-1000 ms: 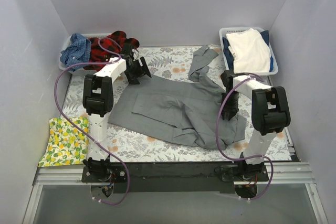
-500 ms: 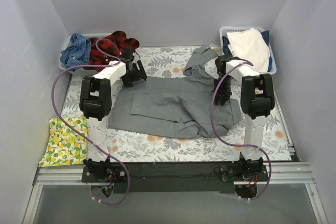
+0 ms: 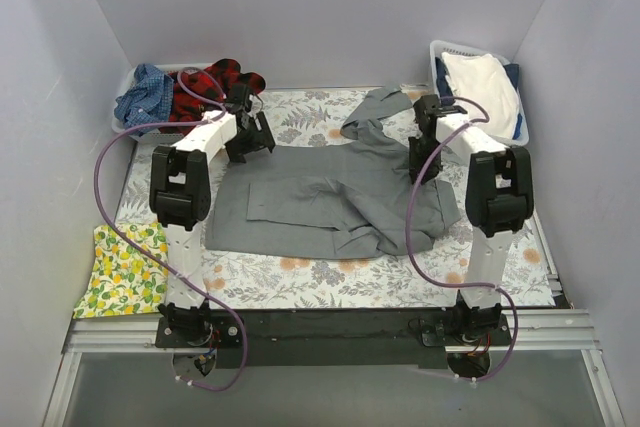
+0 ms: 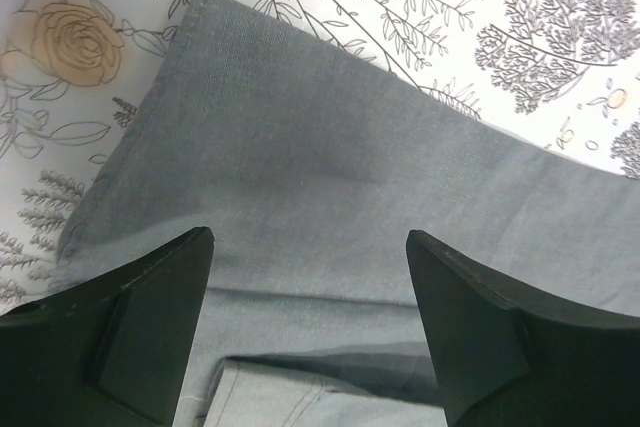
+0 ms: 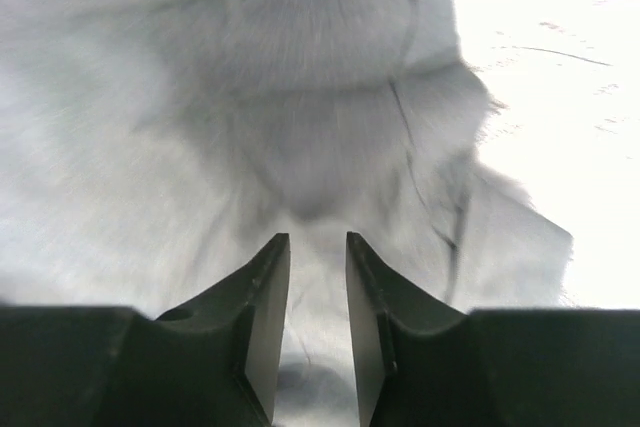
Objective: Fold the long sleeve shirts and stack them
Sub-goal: Fold the shirt
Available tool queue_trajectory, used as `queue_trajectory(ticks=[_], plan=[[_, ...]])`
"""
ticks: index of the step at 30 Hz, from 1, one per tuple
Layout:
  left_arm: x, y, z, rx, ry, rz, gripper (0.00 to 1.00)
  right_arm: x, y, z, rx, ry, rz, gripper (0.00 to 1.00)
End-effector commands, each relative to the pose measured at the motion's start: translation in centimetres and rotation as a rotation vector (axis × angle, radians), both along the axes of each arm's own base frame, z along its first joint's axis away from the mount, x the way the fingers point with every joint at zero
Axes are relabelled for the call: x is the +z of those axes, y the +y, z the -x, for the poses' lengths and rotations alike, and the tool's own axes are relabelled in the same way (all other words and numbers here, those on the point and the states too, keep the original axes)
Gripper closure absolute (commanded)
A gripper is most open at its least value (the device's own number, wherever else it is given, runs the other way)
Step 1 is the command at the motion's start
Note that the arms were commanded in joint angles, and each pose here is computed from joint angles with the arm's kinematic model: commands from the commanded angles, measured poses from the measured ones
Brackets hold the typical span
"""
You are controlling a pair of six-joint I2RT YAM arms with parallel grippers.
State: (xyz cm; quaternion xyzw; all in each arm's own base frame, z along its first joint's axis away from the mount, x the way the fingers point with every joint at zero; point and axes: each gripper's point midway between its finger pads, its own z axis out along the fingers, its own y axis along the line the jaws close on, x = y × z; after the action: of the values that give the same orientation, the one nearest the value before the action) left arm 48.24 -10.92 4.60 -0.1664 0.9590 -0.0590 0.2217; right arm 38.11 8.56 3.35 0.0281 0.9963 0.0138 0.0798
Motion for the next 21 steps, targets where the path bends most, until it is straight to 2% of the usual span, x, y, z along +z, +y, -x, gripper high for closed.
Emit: queue_trajectory(ticks=[1, 5, 7, 12, 21], plan=[[7.5, 0.3, -0.5, 0.000, -0.147, 0.022, 0.21, 10.1, -0.1, -4.6, 0.002, -0.398, -0.022, 0.64], [9.2, 0.4, 2.2, -0.007, -0.151, 0.050, 0.21, 11.7, -0.1, -2.6, 0.003, -0.420, -0.051, 0.65], [8.8, 0.5, 3.9, -0.009, -0.126, 0.053, 0.21, 10.2, -0.4, -0.4, -0.003, -0.354, -0.047, 0.65], [6.0, 1.4, 10.4, 0.011, -0.021, 0.061, 0.21, 7.7, -1.2, 4.9, -0.033, -0.245, -0.038, 0.65], [1.7, 0.5, 16.4, 0.034, 0.114, 0.139, 0.21, 4.2, -1.8, 11.1, -0.076, -0.108, -0.044, 0.65]])
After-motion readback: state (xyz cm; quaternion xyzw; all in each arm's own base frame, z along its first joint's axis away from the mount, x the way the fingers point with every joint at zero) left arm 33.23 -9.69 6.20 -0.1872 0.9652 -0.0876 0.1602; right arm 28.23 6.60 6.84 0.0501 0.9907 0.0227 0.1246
